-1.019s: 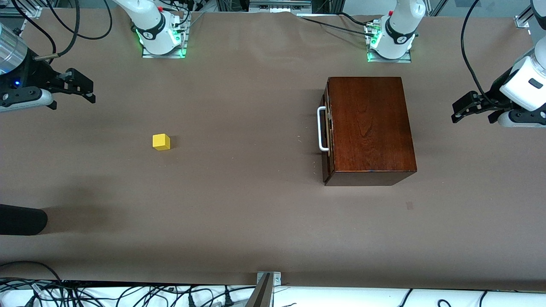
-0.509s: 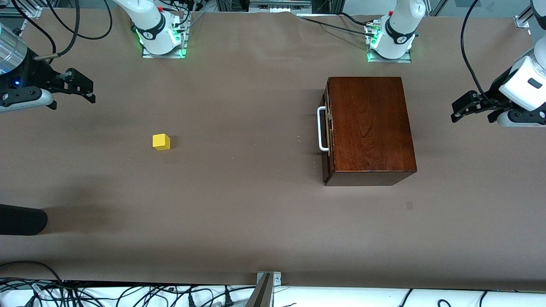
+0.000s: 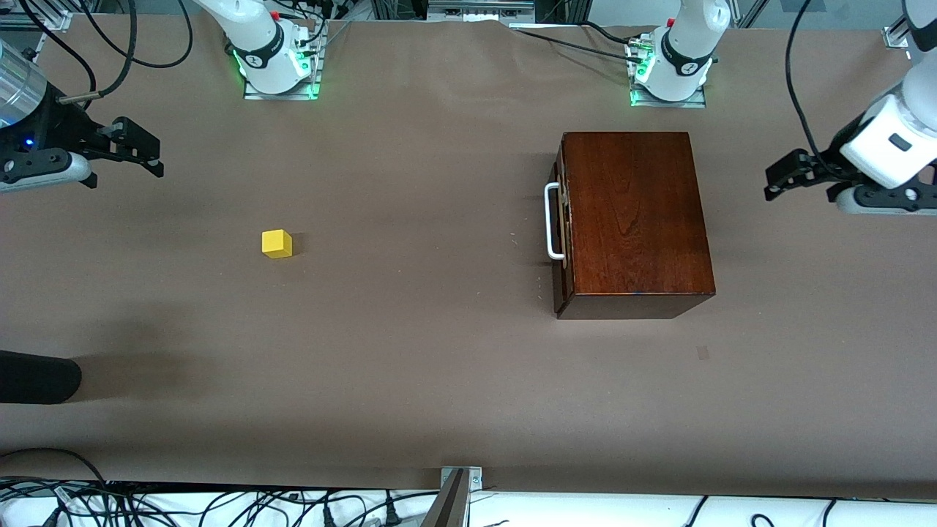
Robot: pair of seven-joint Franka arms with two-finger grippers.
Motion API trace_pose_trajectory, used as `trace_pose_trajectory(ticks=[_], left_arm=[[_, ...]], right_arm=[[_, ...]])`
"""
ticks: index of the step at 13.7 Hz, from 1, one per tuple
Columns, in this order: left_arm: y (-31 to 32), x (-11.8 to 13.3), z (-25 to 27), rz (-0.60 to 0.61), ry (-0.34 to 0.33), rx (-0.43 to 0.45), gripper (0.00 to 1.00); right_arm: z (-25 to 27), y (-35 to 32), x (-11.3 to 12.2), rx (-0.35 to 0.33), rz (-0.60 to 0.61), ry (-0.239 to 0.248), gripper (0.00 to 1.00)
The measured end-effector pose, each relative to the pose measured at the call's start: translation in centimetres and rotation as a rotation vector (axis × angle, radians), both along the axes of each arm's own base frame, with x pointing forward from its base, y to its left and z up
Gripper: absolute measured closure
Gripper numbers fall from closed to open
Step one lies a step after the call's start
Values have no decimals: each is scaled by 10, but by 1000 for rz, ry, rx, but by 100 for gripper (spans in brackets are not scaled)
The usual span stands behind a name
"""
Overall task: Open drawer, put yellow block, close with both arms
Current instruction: 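Move the left gripper over the box toward the white drawer handle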
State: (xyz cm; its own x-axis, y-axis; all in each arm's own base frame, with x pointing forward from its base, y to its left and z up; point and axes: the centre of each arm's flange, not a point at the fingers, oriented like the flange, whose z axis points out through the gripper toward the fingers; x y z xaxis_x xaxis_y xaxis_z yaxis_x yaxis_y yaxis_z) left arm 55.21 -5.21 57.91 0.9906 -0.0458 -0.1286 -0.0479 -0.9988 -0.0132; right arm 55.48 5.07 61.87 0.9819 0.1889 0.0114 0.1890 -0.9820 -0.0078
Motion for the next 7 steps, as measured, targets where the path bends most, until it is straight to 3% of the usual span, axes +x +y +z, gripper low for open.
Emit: trace_pose_trajectory(ticks=[3, 7], left_arm=[[-65, -4, -39, -96, 130, 11, 0], [-144, -11, -80, -198, 198, 15, 0]], right_arm=[[0, 0, 0, 0, 0, 0, 0], [0, 0, 0, 0, -1, 0, 0]])
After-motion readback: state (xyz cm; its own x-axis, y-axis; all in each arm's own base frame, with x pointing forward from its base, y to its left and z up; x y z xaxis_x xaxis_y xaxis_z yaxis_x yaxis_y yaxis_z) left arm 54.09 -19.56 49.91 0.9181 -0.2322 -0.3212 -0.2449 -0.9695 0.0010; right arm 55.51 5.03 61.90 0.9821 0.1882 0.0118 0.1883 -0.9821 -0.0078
